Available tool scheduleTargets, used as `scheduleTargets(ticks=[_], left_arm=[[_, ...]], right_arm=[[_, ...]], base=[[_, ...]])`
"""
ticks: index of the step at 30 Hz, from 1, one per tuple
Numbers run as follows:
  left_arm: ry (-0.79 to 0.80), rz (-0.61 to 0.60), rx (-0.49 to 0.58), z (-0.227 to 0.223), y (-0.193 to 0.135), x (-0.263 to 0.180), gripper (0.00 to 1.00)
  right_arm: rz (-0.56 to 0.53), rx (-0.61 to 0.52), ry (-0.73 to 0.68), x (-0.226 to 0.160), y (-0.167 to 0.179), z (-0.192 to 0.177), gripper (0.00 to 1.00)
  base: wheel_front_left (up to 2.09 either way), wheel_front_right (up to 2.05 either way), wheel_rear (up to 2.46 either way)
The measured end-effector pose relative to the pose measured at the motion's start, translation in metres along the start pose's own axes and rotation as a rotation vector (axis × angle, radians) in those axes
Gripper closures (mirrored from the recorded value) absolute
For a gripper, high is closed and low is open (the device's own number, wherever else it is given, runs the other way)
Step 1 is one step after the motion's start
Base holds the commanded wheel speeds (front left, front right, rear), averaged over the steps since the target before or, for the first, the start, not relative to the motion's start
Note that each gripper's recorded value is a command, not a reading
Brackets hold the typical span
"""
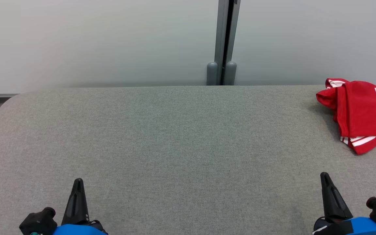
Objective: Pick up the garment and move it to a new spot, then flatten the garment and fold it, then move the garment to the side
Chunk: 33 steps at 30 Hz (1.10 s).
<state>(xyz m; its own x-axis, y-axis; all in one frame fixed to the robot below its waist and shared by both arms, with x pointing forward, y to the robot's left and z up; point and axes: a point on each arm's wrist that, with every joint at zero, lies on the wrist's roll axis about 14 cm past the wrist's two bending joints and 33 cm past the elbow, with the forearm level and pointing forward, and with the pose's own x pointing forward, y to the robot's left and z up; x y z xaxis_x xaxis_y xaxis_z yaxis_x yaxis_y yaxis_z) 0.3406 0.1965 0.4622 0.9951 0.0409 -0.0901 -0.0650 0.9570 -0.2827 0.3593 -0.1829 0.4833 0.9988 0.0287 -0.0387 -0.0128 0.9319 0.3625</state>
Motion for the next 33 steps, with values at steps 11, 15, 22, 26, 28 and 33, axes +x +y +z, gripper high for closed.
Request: scheduleTargets(ticks=[11,15,22,26,28,33], left_arm=[[0.004,0.025,-0.195,0.004,0.003,0.006,1.00],[0.008,0.029,-0.261,0.004,0.004,0.007,1.00],[0.007,0.036,-0.367,0.008,0.005,0.012,1.00],[0.012,0.040,-0.426,0.008,0.006,0.013,1.00],[0.010,0.040,-0.454,0.009,0.006,0.014,1.00],[0.006,0.036,-0.522,0.012,0.005,0.017,1.00]], right_arm=[[-0.025,0.183,0.004,0.004,-0.004,0.001,1.00],[-0.030,0.244,0.000,0.006,-0.005,0.003,1.00],[-0.039,0.342,0.004,0.008,-0.006,0.003,1.00],[-0.039,0.397,-0.002,0.010,-0.006,0.006,1.00],[-0.041,0.425,-0.003,0.011,-0.007,0.006,1.00],[-0.046,0.490,-0.001,0.012,-0.008,0.006,1.00]], base=[[0.00,0.00,0.00],[0.00,0.00,0.00],[0.00,0.00,0.00],[0.00,0.00,0.00],[0.00,0.00,0.00],[0.00,0.00,0.00]])
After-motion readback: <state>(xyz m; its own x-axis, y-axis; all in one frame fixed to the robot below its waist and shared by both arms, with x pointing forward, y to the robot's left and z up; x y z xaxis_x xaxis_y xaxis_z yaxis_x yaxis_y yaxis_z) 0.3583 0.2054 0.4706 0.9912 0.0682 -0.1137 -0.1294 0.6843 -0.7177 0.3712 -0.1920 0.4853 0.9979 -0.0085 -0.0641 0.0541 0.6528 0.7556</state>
